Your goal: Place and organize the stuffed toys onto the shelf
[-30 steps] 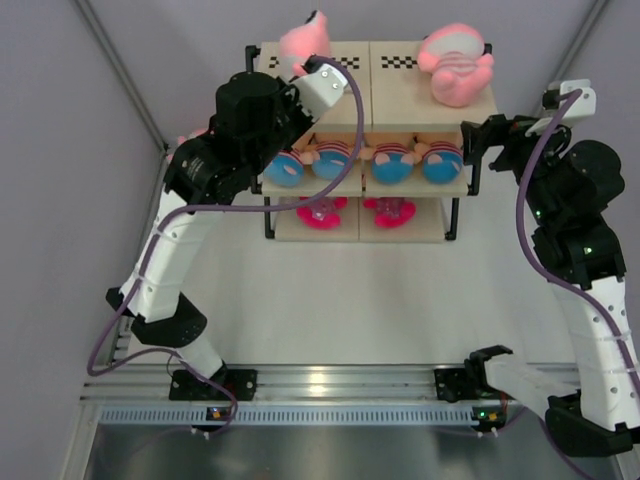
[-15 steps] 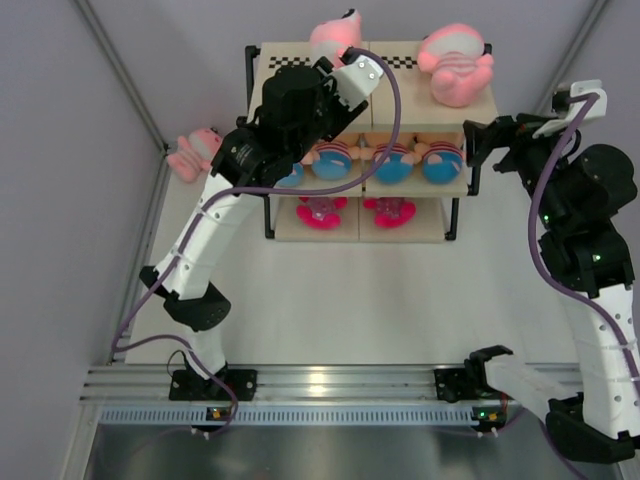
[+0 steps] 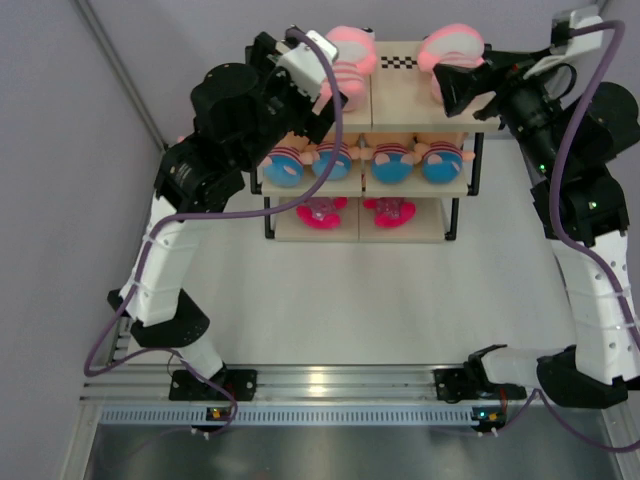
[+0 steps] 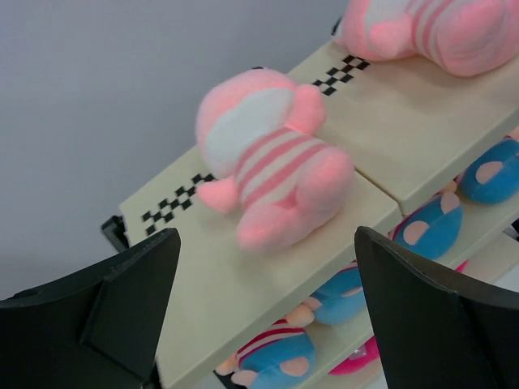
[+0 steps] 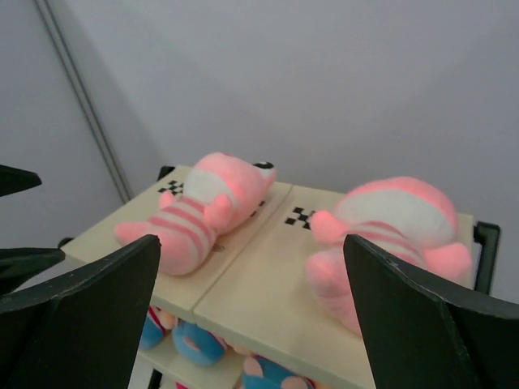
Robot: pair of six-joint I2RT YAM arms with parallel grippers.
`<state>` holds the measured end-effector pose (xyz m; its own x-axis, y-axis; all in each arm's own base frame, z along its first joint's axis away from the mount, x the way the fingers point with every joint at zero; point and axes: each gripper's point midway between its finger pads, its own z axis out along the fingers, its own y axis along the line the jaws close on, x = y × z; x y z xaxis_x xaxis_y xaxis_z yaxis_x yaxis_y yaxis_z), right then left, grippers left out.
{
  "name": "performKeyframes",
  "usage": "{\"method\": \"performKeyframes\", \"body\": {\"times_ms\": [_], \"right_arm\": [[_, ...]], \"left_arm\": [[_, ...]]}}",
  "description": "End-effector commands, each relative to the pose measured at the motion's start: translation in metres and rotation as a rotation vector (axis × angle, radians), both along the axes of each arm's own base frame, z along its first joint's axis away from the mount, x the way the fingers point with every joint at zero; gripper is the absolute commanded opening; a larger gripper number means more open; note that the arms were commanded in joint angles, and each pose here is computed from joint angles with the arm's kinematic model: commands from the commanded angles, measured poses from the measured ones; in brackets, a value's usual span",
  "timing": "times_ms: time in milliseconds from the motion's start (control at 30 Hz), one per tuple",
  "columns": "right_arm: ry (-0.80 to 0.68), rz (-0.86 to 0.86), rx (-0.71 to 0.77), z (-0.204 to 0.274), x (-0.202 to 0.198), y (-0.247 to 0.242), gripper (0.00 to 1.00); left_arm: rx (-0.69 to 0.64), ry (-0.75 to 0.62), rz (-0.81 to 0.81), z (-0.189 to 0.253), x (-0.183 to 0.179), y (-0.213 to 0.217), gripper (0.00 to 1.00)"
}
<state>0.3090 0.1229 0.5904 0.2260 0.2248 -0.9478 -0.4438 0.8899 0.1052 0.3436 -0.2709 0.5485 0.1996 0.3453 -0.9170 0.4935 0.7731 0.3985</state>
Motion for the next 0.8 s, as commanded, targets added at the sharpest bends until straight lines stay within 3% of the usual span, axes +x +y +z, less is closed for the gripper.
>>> {"method": "performKeyframes", "body": {"times_ms": [0,167,300,467,533,567,600,667,700,767], "right_arm": [[-0.031,0.063,0.010,0.018,0.015,0.038,0.95],[-0.020,0.116,0.000,0.026,0.031,0.088,0.93],[0.053,0.141,-0.028,-0.006,0.053,0.134,0.94],[0.124,0.068,-0.043,-0.038,0.080,0.147,0.94],[0.143,0.066,-0.053,-0.049,0.088,0.154,0.90],[0.145,0.071,-0.054,-0.051,0.090,0.156,0.85],[0.157,0.072,-0.057,-0.056,0.094,0.160,0.73],[0.162,0.067,-0.051,-0.058,0.097,0.161,0.58],[0.170,0.053,-0.048,-0.061,0.099,0.159,0.45],[0.173,0.037,-0.046,-0.061,0.099,0.156,0.29]], "left_arm": [[-0.128,-0.153,0.124,0.068,-0.032,0.062,0.95],[-0.069,-0.141,0.369,0.049,-0.009,0.107,0.97],[-0.120,-0.077,0.485,0.027,0.018,0.155,0.97],[-0.103,0.012,0.591,-0.014,0.052,0.205,0.97],[-0.102,0.043,0.623,-0.028,0.061,0.220,0.97],[-0.104,0.056,0.632,-0.034,0.065,0.224,0.97],[-0.110,0.066,0.640,-0.038,0.068,0.229,0.97],[-0.105,0.098,0.663,-0.054,0.076,0.242,0.97],[-0.097,0.118,0.679,-0.064,0.081,0.249,0.96],[-0.093,0.130,0.694,-0.072,0.085,0.256,0.96]]}}
